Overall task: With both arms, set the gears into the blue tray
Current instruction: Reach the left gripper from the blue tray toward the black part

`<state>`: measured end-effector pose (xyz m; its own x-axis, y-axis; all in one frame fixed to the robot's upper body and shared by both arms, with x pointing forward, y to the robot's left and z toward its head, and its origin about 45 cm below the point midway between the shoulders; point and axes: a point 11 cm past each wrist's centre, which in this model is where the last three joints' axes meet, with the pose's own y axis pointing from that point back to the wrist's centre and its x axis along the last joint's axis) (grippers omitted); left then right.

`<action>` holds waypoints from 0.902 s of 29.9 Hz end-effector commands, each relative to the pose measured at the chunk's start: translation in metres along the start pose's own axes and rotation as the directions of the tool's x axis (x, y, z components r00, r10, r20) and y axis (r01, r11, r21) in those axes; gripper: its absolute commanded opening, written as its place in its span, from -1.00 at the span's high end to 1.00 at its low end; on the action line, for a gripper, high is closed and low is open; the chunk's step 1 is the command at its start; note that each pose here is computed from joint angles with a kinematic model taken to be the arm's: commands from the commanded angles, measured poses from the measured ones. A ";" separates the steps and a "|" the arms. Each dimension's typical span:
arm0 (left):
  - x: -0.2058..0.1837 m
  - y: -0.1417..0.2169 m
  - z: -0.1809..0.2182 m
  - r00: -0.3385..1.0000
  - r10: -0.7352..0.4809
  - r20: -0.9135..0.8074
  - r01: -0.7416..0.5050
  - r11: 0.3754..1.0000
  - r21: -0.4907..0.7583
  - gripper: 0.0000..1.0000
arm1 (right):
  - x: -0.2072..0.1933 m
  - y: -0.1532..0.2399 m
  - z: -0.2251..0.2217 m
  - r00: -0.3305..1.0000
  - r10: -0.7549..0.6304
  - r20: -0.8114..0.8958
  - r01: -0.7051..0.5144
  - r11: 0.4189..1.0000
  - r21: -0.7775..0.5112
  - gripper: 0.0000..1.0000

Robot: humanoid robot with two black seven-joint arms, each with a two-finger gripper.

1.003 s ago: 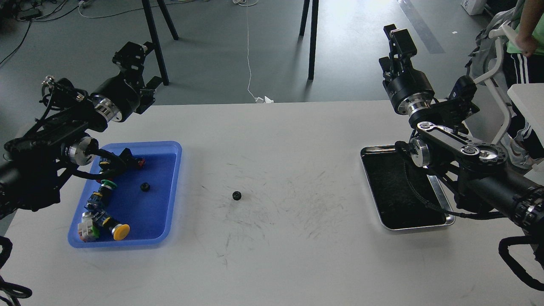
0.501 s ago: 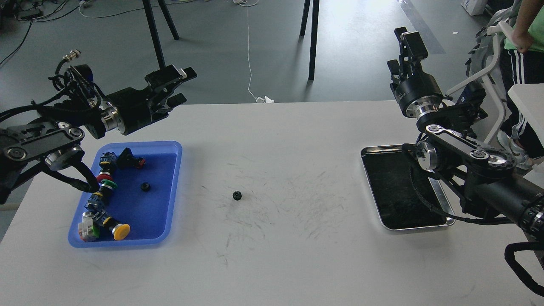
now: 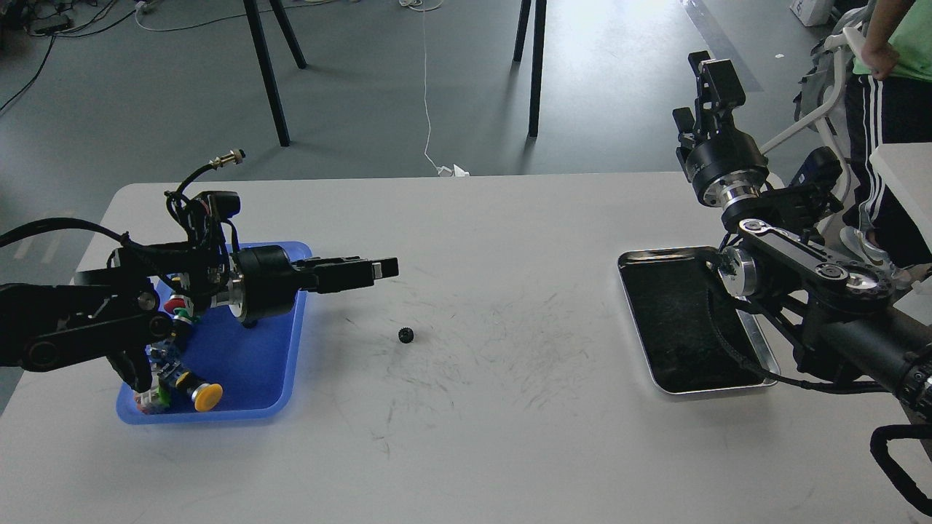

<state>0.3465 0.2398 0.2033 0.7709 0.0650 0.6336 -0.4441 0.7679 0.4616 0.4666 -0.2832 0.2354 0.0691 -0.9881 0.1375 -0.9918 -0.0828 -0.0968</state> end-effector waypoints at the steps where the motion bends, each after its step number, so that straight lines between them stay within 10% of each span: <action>1: 0.002 0.003 -0.002 0.993 -0.032 0.114 0.031 0.999 0.015 -0.97 | 0.006 0.002 0.000 1.000 0.009 -0.004 -0.009 1.000 -0.002 -0.90; 27: -0.018 -0.048 0.005 0.719 -0.288 0.632 0.309 0.948 0.081 -0.96 | 0.024 0.003 -0.002 0.999 0.045 -0.008 -0.045 0.999 0.004 -0.90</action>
<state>0.3529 0.2037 0.1877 0.4336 -0.5226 0.7341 -0.2454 0.7154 0.6542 0.4637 -0.3023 0.2362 0.0405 -0.9871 0.1551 -0.9939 -0.0557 -0.0953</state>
